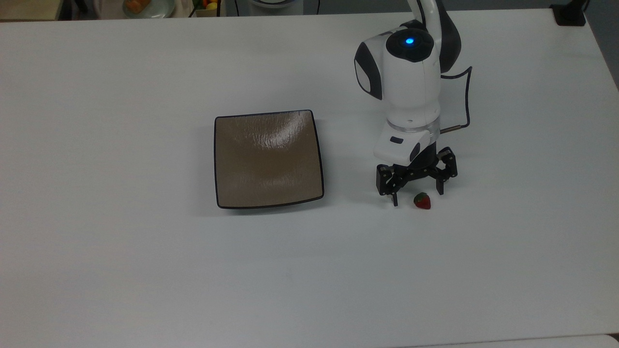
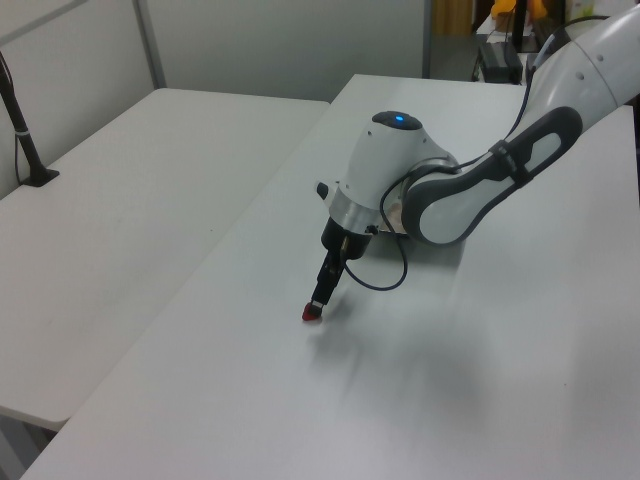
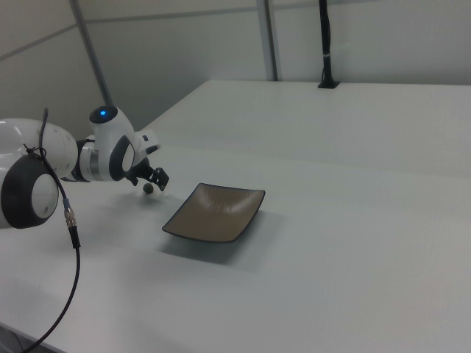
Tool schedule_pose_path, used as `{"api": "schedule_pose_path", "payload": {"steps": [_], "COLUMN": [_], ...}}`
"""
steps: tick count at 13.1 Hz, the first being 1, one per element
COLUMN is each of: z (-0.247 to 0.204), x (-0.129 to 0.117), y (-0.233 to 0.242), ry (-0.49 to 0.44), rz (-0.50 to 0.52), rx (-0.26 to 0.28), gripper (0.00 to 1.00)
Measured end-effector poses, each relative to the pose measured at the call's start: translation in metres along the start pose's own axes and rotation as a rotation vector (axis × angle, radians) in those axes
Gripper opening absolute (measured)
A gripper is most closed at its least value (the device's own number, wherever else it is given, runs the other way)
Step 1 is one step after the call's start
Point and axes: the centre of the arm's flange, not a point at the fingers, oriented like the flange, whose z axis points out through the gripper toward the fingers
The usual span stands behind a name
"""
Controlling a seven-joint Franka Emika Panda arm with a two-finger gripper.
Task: Strawberries on a ceramic plate
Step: 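Lower the gripper down around the red strawberry, then close the gripper on the strawberry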
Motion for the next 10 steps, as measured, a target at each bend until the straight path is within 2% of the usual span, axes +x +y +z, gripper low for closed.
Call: {"api": "schedule_pose_path", "payload": {"steps": [5, 6, 7, 10], "z": [0.017, 0.016, 0.015, 0.013], "x": [-0.006, -0.005, -0.004, -0.003], "y": [-0.006, -0.007, -0.008, -0.009], "ry": [0.030, 0.035, 0.041, 0.047], "rz": [-0.040, -0.060, -0.085, -0.105], "rx": [-0.009, -0.018, -0.031, -0.040], "gripper": [1.00, 0.93, 0.76, 0.44]}}
